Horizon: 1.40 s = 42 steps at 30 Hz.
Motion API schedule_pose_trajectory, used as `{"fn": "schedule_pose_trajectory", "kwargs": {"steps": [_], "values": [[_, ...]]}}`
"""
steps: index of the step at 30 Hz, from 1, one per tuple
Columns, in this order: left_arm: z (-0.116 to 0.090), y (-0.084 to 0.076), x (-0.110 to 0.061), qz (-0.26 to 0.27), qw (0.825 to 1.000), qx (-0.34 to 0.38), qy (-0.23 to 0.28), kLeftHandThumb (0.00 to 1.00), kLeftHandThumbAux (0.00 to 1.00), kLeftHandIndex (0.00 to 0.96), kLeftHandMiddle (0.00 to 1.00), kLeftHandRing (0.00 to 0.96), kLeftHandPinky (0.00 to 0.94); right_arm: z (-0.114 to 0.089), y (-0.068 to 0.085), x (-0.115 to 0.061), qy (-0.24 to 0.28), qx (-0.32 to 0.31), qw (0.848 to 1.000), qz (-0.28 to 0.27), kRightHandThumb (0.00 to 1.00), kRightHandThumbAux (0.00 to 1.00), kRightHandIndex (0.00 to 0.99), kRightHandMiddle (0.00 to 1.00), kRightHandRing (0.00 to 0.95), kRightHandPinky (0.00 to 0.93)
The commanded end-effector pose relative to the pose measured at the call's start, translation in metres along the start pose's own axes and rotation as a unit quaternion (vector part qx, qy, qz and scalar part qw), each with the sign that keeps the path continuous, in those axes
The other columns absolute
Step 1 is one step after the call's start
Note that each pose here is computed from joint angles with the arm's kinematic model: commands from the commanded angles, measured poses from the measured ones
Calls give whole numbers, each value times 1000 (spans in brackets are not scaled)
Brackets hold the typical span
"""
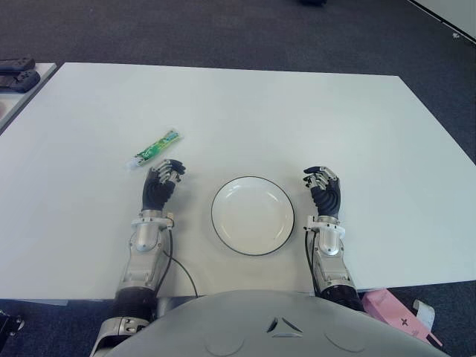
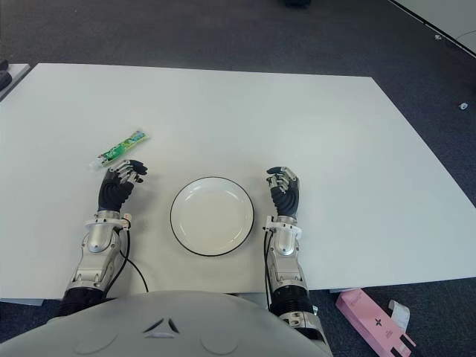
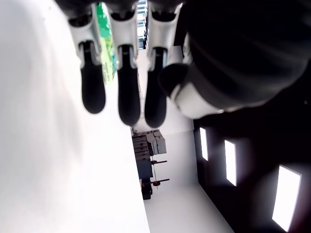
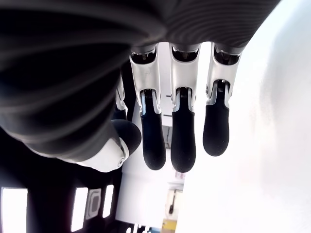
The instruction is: Put the toothpaste on the table into the plate.
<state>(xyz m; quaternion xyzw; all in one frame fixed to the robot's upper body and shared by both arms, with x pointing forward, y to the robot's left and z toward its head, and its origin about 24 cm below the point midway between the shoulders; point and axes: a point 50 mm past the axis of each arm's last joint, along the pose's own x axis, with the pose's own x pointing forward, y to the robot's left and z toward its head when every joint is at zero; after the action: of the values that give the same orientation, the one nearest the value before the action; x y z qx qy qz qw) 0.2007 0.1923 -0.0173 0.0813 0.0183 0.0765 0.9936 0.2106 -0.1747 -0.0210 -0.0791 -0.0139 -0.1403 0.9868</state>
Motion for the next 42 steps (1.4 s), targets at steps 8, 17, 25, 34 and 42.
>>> {"fn": "schedule_pose_trajectory", "kwargs": {"steps": [8,17,25,34,42], "values": [[17,10,9,42,994,82,-58,712,724,424,456,440,442,-11,2,-9,27,3,1000,4,709,731,427,474,500,512],[54,21,34,108,948,274,-121,710,725,422,457,448,444,-12,2,-8,28,0,1000,9,710,731,427,483,502,517],[64,32,69,138,905,380,-130,707,725,421,455,466,455,-12,3,-8,30,2,1000,6,711,731,428,482,508,523],[80,37,96,111,863,476,-123,343,557,213,288,325,353,-13,2,-8,29,1,1000,7,710,731,427,473,508,524],[78,40,123,83,845,525,-69,458,367,63,127,128,160,-13,1,-7,34,-3,999,3,709,731,426,476,507,520]]}}
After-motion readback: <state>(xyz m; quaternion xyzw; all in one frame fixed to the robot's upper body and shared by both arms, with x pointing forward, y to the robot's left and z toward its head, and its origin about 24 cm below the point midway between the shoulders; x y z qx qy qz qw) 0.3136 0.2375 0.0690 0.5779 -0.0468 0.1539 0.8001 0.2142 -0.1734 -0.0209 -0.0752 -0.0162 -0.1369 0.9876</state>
